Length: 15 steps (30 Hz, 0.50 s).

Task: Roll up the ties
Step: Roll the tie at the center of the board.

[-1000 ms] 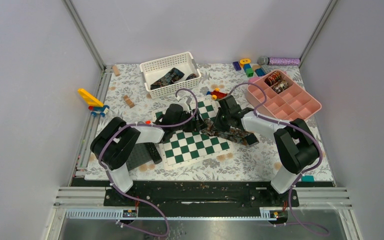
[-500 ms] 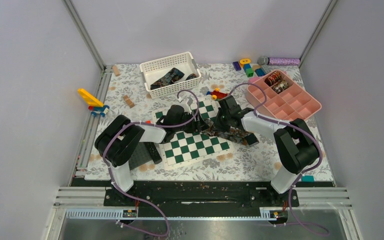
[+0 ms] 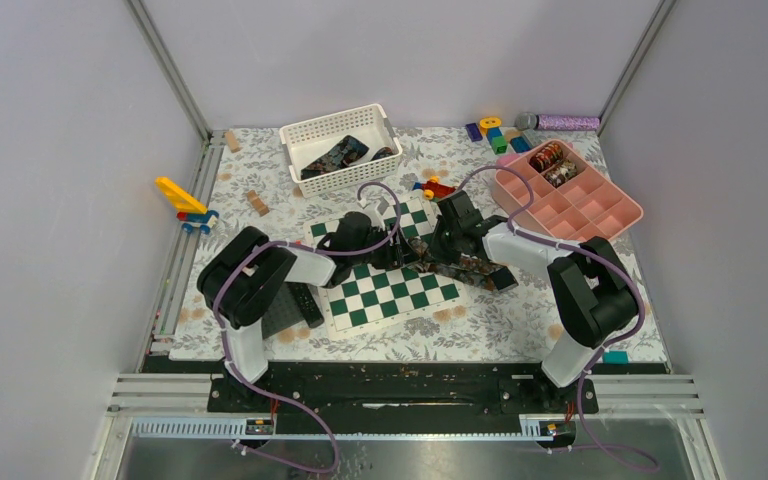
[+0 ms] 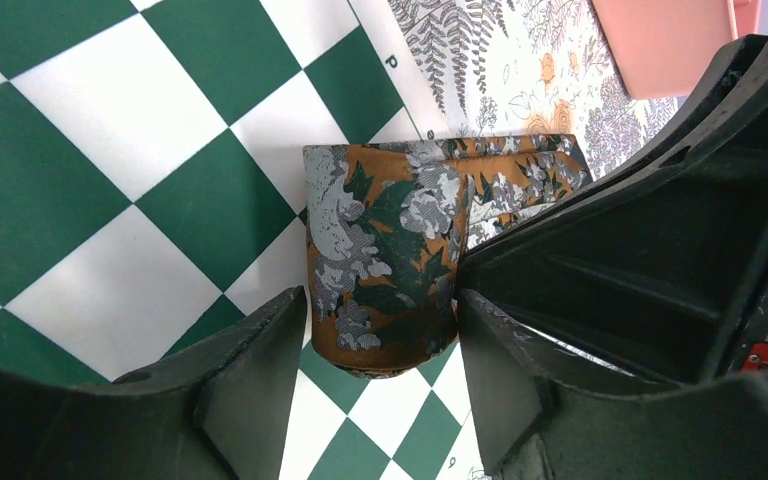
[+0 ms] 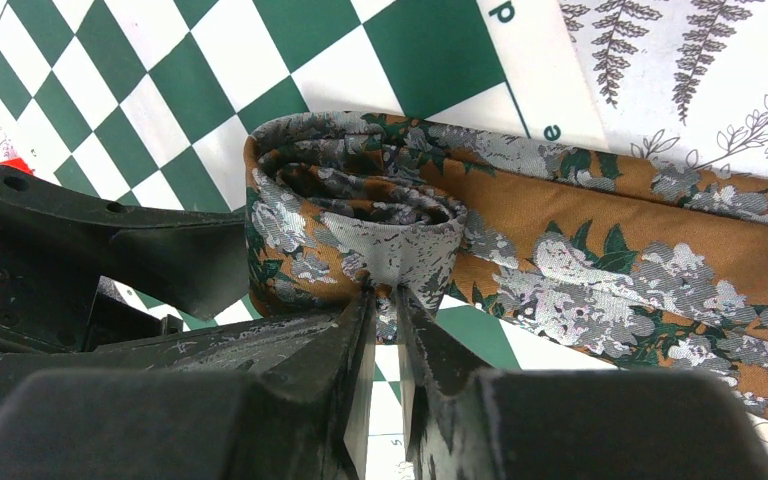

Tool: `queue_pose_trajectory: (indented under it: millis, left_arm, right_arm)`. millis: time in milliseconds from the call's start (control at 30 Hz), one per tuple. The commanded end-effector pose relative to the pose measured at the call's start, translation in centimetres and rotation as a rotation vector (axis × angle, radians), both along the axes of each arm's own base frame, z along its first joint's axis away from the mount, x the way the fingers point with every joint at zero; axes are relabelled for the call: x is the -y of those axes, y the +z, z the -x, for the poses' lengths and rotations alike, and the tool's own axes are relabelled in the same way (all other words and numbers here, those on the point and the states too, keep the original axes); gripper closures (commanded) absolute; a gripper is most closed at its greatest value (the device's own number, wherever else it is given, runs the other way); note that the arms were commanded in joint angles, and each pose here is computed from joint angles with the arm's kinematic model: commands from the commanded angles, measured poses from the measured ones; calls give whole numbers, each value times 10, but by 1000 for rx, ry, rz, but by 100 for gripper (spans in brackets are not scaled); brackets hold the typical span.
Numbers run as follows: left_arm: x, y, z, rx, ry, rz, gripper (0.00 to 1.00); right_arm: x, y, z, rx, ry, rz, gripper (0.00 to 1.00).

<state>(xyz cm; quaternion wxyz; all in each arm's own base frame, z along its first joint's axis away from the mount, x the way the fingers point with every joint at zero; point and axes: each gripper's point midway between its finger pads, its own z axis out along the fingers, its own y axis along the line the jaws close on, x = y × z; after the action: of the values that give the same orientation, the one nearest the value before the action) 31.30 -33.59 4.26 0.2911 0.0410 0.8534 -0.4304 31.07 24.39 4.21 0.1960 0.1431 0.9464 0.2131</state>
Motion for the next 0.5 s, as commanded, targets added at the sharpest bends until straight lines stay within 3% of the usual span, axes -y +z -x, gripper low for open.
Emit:
queue_pose_trajectory:
  millis: [0, 467]
  left_arm:
    - [20, 25, -7, 64, -41, 79, 43]
    - [23, 24, -10, 54, -35, 85, 50]
  right_arm:
    - [9, -2, 2, 4, -8, 37, 80]
    - [4, 7, 0, 24, 8, 12, 79]
